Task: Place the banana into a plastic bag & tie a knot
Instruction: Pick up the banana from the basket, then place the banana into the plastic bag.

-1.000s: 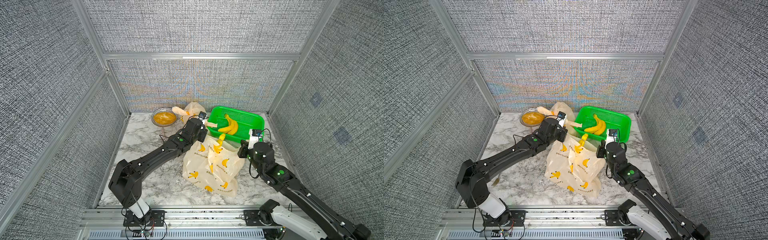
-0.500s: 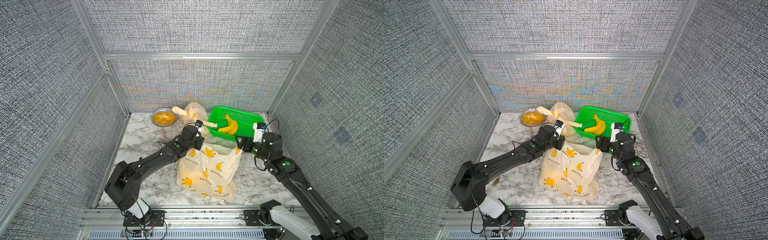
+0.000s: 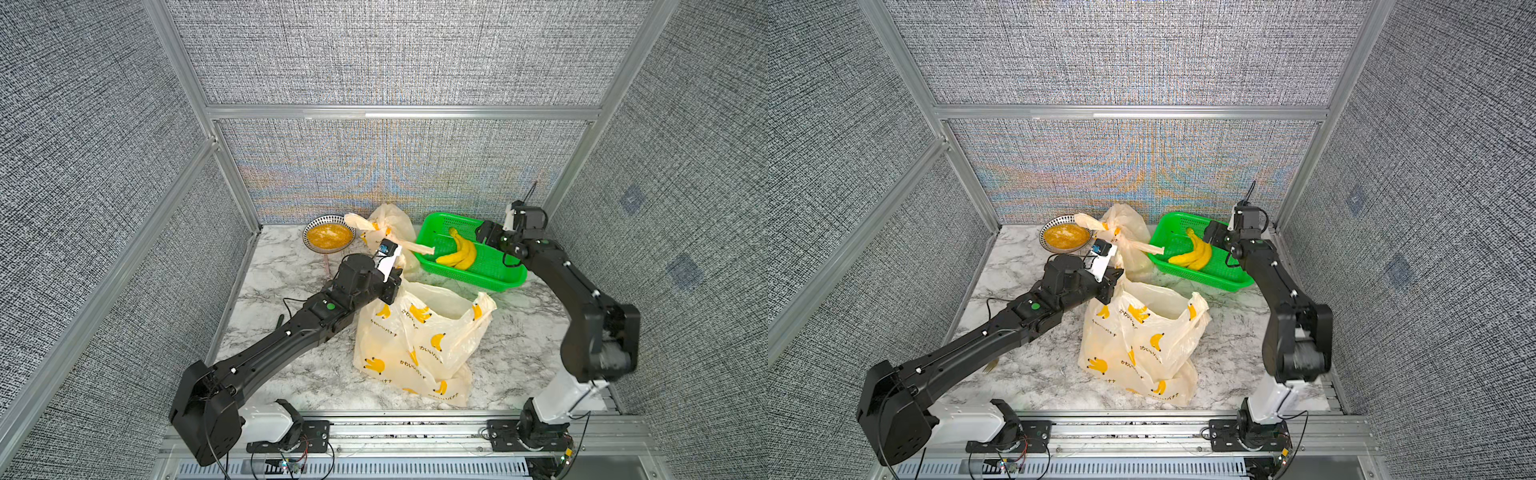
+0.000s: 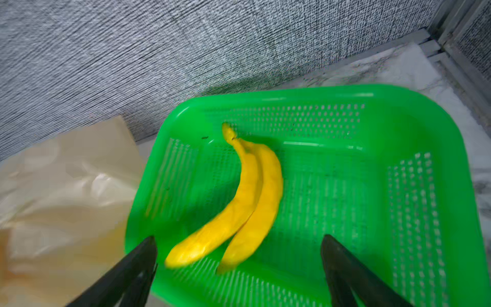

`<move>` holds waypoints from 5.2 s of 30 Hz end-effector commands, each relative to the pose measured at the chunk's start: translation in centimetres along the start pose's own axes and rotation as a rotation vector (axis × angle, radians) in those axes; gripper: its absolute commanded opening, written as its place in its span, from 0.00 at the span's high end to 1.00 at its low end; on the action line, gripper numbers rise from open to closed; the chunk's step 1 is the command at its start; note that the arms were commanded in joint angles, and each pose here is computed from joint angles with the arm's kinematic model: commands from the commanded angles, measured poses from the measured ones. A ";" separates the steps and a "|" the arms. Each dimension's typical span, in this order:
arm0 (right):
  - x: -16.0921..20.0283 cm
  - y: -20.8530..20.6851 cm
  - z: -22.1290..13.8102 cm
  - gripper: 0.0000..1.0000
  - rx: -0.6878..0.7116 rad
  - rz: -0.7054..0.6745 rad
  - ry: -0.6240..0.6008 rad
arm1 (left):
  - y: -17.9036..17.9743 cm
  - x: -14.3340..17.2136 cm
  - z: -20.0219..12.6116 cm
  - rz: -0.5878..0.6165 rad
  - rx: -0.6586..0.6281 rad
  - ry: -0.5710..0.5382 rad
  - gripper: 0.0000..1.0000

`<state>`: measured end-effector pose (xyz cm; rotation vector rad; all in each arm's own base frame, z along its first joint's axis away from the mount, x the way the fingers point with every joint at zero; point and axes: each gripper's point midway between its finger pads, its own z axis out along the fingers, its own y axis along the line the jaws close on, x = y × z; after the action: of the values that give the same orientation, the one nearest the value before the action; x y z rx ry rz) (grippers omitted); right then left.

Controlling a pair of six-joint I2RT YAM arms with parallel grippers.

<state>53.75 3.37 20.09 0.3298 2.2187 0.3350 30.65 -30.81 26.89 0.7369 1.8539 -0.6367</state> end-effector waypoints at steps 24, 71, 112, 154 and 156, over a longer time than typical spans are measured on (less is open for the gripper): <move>5.5 -1.0 19.7 0.71 0.160 -0.395 0.221 | -1.5 0.7 0.7 0.018 0.071 0.097 1.00; -1.6 20.7 -25.8 1.00 -0.172 -0.341 -0.707 | -1.0 -2.7 -2.8 -0.143 0.051 0.139 1.00; 8.6 18.2 -24.9 1.00 0.542 -0.503 -0.531 | -2.5 -4.8 -6.0 -0.185 0.133 0.085 1.00; 12.6 19.3 -33.8 0.08 -0.516 -0.319 -0.300 | 1.5 -2.5 -4.8 -0.206 -0.020 0.141 1.00; 13.5 20.1 -35.2 0.08 -0.647 -0.354 -0.315 | 1.8 -2.6 -4.6 -0.209 -0.032 0.143 1.00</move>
<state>22.32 18.76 35.27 -0.1675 1.8798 0.4611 29.48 -27.23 30.79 0.5952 2.0814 -0.7342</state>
